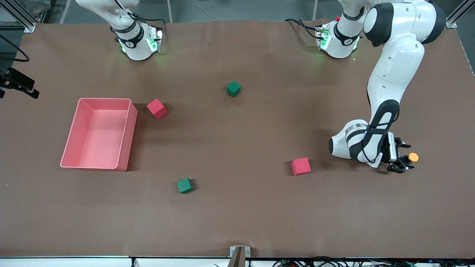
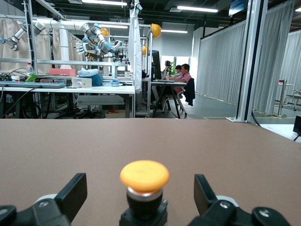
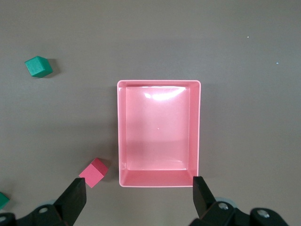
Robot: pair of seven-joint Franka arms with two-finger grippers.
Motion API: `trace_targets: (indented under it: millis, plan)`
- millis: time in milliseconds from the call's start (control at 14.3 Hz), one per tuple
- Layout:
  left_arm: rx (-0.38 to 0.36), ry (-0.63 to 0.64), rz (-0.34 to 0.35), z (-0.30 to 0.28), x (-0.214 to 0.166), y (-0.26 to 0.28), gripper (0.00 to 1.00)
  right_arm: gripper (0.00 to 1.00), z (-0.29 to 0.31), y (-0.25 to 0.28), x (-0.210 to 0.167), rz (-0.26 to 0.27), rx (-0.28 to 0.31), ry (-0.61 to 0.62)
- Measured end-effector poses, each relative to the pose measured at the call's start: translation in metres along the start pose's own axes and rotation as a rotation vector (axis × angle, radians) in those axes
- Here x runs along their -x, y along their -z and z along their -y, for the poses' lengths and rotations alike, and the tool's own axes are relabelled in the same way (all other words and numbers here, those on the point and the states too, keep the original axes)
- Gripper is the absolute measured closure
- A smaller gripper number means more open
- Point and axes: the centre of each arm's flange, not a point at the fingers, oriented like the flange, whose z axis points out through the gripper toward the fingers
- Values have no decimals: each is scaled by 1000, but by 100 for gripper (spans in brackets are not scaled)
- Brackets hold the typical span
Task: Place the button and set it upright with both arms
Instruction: 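Lower the button upright onto the table with the left gripper, then open the left gripper and lift it away from the button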
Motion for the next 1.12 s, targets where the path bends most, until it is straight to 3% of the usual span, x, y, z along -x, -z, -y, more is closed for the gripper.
trace_targets:
  millis: [279, 558, 837, 1116]
  plan:
    - [-31, -7, 69, -30, -43, 29, 0, 0, 0, 5, 0, -10, 1, 0]
    - [-74, -133, 207, -65, -111, 65, 0, 0, 0, 5, 0, -9, 1, 1]
    - [-79, -312, 475, -95, -211, 103, 0, 0, 2, 6, 0, -10, 1, 4]
    - [33, -564, 859, -108, -301, 115, 0, 0, 2, 7, 0, -12, 1, 3]
